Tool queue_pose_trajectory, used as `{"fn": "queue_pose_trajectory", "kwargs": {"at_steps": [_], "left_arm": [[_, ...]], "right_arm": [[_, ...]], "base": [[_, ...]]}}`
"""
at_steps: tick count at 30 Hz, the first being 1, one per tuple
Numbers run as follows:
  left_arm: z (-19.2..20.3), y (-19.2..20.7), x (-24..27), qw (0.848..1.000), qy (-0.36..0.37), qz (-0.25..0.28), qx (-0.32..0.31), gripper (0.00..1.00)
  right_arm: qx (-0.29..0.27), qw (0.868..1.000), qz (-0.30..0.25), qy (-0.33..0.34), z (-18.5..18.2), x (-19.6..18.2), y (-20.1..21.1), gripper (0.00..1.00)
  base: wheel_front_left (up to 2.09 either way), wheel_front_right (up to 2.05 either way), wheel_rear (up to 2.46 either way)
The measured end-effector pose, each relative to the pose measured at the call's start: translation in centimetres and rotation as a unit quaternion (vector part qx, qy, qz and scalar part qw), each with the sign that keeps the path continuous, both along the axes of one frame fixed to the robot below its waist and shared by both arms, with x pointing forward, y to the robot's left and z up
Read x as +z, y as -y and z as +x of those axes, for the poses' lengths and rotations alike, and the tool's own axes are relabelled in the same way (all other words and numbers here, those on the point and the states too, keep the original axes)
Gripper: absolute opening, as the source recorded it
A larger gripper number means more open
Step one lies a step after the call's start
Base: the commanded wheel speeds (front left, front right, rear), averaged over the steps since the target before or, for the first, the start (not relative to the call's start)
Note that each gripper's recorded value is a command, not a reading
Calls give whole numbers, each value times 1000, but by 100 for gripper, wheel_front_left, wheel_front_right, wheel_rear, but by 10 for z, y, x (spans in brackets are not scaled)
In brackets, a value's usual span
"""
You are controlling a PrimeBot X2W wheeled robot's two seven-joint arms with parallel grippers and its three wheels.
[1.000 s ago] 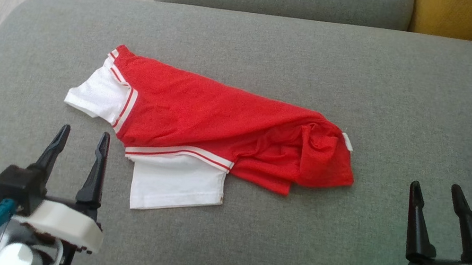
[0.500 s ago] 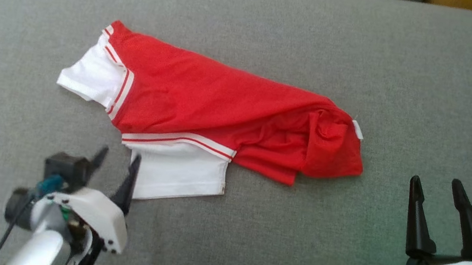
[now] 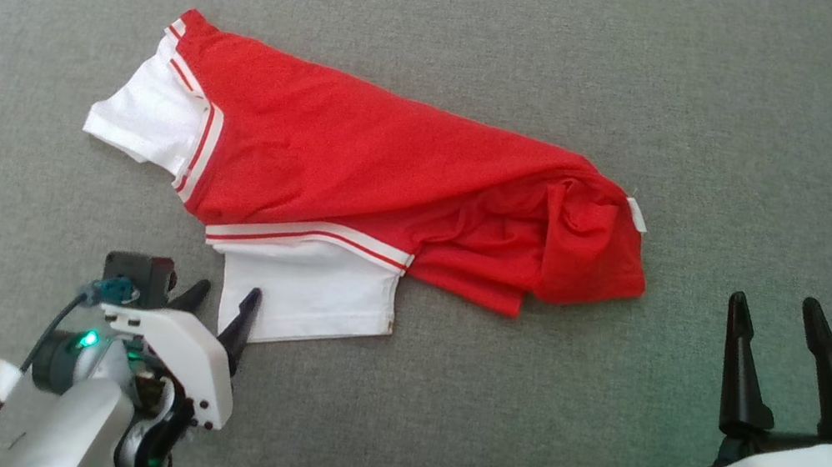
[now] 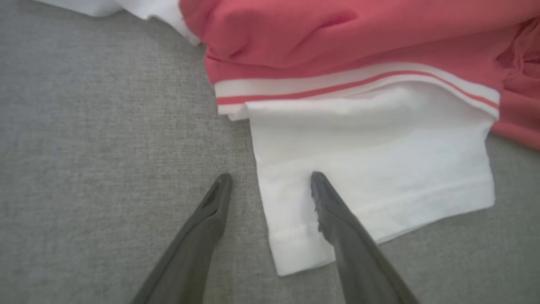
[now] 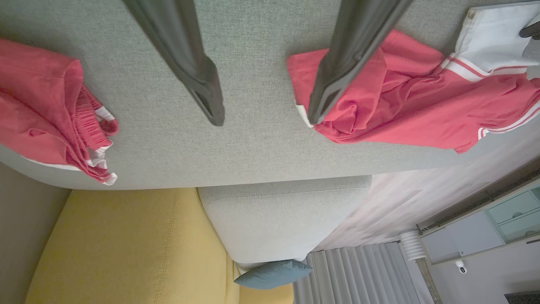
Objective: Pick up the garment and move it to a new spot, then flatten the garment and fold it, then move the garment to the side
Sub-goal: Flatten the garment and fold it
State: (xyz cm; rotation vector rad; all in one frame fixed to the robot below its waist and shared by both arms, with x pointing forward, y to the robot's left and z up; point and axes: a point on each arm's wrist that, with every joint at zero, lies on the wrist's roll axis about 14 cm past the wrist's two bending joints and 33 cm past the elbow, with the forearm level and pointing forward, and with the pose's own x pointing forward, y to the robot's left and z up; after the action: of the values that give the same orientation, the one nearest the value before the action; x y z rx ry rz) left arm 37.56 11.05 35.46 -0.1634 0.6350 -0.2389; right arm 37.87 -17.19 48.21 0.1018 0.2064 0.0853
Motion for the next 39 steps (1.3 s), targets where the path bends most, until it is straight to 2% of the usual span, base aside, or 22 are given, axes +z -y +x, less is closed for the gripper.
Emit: {"fn": "queue_pose_trajectory", "kwargs": {"at_steps": [1, 2, 3, 9, 15, 24, 30, 31, 32, 33, 35, 39], "left_arm": [[0, 1, 0, 1000, -3, -2, -4, 89], [1, 2, -1, 1000, -5, 0, -8, 40], [1, 2, -1, 1000, -6, 2, -11, 0], [0, 6, 4, 999, 5, 18, -29, 0], [4, 2, 7, 999, 17, 24, -20, 0], [17, -2, 4, 1000, 23, 15, -7, 0], [26, -5, 4, 1000, 29, 11, 4, 0], [26, -5, 4, 999, 31, 11, 6, 0], [26, -5, 4, 999, 31, 11, 6, 0], [27, -5, 5, 999, 36, 9, 8, 0], [28, -6, 6, 999, 44, 7, 12, 0], [41, -20, 27, 994, 103, 8, 46, 0]], "right_arm": [[-1, 1000, 0, -1, 0, -1, 1, 100], [-3, 1000, -1, -3, -1, -1, 2, 100], [-4, 1000, -1, -4, -1, -2, 3, 100], [1, 999, -3, -33, -2, -16, 2, 100], [23, 995, -18, -100, 5, -51, 5, 100], [92, 984, -19, -149, 40, -87, -24, 100], [129, 972, -22, -195, 44, -114, -40, 100], [133, 971, -20, -199, 44, -117, -43, 89], [133, 971, -20, -199, 44, -117, -43, 34], [137, 970, -18, -200, 45, -118, -46, 0], [140, 970, -17, -196, 48, -116, -48, 0], [117, 983, -26, -141, 63, -92, -29, 0]], "base": [[0, 0, 0], [0, 0, 0], [0, 0, 0], [0, 0, 0], [0, 0, 0], [0, 0, 0], [0, 0, 0], [0, 0, 0], [0, 0, 0], [0, 0, 0], [0, 0, 0], [0, 0, 0]]}}
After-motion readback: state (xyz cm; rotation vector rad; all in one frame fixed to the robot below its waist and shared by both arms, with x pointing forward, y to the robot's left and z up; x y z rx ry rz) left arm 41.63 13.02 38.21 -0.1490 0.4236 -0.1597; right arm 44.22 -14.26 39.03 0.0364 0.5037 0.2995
